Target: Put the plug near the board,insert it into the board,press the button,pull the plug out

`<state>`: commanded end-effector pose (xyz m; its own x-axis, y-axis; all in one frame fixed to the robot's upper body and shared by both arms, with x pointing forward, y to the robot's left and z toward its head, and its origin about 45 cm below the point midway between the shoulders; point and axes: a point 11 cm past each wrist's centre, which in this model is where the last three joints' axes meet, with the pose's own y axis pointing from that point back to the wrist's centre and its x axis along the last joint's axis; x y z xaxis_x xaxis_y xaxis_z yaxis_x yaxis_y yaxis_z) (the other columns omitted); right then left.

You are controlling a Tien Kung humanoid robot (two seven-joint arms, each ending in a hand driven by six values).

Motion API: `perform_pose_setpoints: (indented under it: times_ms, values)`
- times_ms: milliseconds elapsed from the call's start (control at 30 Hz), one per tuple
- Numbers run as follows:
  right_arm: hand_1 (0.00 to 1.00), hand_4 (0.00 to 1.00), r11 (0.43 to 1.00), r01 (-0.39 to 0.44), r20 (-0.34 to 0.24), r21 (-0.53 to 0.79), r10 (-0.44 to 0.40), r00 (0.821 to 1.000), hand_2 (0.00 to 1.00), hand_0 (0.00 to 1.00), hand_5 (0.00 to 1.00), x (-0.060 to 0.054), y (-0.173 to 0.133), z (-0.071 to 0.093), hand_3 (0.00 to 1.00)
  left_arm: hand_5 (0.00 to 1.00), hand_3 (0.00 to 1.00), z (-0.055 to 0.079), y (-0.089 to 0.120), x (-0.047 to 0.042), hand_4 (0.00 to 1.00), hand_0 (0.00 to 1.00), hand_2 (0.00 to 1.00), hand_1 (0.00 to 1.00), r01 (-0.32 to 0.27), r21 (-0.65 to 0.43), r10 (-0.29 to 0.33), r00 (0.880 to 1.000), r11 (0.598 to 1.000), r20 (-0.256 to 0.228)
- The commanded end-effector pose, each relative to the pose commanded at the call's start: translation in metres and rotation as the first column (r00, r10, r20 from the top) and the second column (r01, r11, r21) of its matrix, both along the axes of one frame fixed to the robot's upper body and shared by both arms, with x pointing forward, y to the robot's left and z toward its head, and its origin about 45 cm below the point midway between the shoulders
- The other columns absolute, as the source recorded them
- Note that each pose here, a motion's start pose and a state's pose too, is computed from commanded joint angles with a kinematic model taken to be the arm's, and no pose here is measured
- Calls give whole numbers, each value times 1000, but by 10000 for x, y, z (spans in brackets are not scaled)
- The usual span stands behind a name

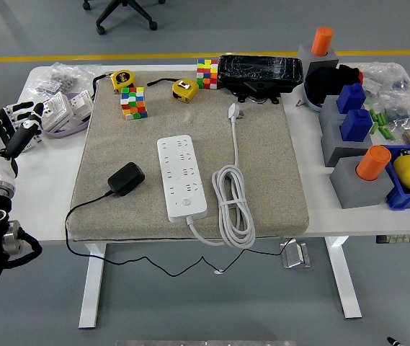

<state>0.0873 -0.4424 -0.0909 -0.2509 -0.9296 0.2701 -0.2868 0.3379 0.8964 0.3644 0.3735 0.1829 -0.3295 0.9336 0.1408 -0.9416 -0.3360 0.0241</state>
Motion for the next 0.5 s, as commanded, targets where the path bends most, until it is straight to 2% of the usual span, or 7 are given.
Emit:
perform_pose_setpoints:
  times_ms: [500]
  values:
    - [641,941,1000,4,10,-2,-4,1000,653,607,498,50,-7,13,552,457,605,65,6,30,812,453,567,543,-6,-9,6,1000,1000,20]
